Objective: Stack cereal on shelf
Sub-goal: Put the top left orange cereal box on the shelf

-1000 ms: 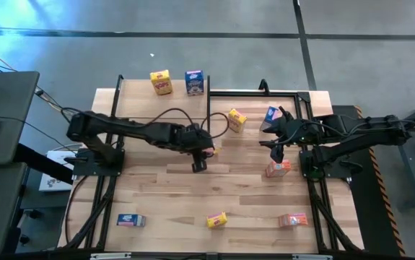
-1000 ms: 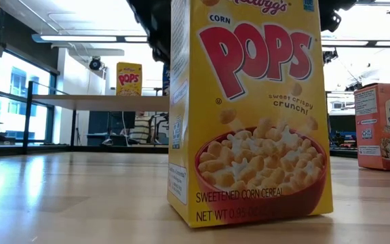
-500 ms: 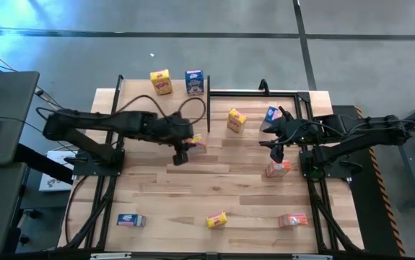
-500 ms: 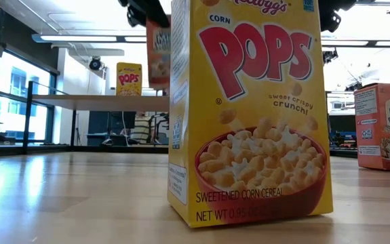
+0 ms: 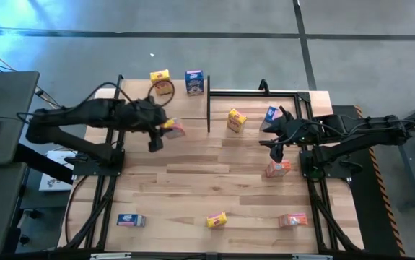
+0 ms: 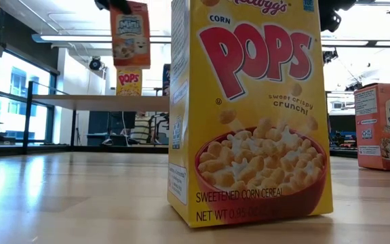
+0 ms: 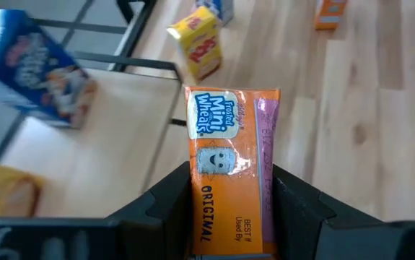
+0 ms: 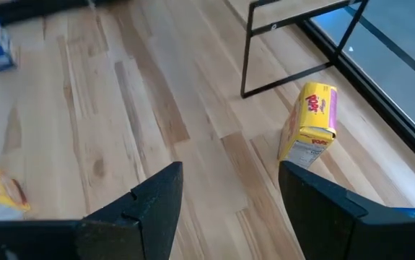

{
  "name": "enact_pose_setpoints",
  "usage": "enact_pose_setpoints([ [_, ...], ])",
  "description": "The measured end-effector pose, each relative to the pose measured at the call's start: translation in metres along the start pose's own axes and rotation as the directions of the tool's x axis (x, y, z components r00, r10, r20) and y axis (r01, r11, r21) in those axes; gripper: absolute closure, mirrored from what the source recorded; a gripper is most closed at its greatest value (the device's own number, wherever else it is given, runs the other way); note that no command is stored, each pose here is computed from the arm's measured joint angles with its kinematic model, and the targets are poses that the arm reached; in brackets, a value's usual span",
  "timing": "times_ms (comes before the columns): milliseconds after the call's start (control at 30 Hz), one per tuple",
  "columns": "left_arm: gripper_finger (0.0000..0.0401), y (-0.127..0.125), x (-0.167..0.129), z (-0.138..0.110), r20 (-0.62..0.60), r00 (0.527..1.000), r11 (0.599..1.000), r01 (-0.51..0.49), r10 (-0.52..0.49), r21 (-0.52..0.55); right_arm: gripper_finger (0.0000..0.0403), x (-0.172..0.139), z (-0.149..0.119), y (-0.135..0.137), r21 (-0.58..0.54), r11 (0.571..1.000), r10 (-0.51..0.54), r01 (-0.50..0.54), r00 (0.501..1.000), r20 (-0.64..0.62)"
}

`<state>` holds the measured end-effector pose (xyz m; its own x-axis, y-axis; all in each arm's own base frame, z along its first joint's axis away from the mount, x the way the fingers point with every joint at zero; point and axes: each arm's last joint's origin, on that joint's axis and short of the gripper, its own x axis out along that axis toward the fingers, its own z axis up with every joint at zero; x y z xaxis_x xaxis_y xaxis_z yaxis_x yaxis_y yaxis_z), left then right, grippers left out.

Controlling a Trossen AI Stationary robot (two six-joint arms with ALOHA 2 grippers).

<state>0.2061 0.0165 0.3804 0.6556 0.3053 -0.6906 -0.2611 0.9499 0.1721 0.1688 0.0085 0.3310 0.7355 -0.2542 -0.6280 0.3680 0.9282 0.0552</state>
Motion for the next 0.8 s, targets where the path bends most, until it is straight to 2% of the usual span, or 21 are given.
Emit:
enact_pose_setpoints([
  [100,0.0256,0.01,-0.008,-0.005,-0.008,1.0,0.999,-0.028,0.028,0.016,0.018,0.0,0.001,0.0,0.03,1.0,0.006,-0.006,1.0,0.007],
  [400,0.0256,0.038,-0.024,-0.02,-0.05,0.989,0.987,-0.133,0.138,0.086,0.018,0.0,0.0,0.001,0.029,0.999,0.035,-0.034,0.999,-0.006],
  [800,0.0256,0.082,-0.035,-0.029,-0.109,0.924,0.919,-0.342,0.367,0.194,0.018,0.0,0.0,0.001,0.029,0.999,0.035,-0.035,0.999,-0.006],
])
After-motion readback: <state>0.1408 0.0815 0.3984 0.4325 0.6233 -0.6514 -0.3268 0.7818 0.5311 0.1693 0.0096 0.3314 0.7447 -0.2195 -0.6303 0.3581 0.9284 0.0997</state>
